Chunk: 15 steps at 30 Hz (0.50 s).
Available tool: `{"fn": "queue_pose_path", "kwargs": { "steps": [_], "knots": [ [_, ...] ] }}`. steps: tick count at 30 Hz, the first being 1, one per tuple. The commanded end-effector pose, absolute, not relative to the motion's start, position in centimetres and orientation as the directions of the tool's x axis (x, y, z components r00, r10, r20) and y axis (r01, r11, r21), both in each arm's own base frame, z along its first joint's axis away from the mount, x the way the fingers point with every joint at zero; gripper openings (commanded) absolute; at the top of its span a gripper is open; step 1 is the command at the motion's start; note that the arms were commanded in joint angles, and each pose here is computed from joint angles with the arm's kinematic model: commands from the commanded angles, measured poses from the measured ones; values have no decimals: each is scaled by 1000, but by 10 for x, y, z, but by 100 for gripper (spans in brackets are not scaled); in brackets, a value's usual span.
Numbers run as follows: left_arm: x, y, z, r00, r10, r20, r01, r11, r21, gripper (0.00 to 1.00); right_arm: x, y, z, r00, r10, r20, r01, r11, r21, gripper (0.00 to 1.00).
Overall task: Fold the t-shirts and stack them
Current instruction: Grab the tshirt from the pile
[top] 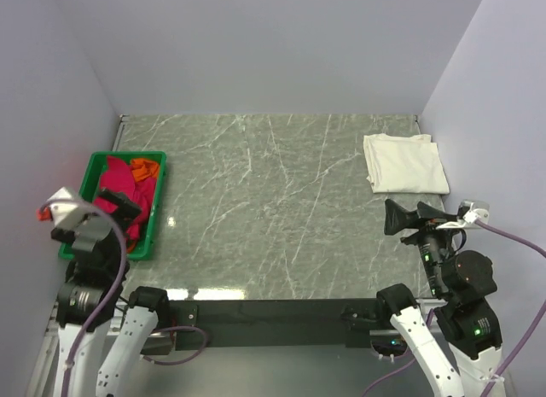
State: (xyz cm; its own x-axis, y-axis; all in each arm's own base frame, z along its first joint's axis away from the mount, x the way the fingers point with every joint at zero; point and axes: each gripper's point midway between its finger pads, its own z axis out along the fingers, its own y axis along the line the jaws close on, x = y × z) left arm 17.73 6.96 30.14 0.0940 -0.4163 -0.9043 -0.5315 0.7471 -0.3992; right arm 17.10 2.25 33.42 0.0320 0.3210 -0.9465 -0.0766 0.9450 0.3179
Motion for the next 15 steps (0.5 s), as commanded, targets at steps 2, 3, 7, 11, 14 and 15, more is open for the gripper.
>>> {"fn": "queue_pose_path", "kwargs": {
  "steps": [2, 3, 7, 11, 14, 15],
  "knots": [
    [221, 54, 276, -108, -366, -925, -528, 809, -258, 99, 184, 46, 328, -27, 342, -939, -156, 927, 342, 92],
    [227, 51, 271, -142, -364, -921, -529, 814, -240, 100, 184, 50, 326, -41, 345, -938, -175, 922, 346, 92],
    [260, 44, 233, -306, -361, -881, -566, 813, -137, 99, 192, 62, 311, -119, 326, -938, -198, 918, 344, 92],
    [286, 68, 191, -438, -358, -825, -647, 762, 13, 100, 194, 74, 298, -192, 313, -930, -231, 907, 353, 92],
    [294, 99, 171, -448, -416, -791, -715, 698, 38, 100, 192, 82, 290, -236, 309, -921, -253, 896, 365, 92],
    [295, 104, 165, -450, -426, -785, -728, 684, 46, 99, 192, 83, 289, -242, 311, -919, -255, 893, 370, 92]
  ]
}}
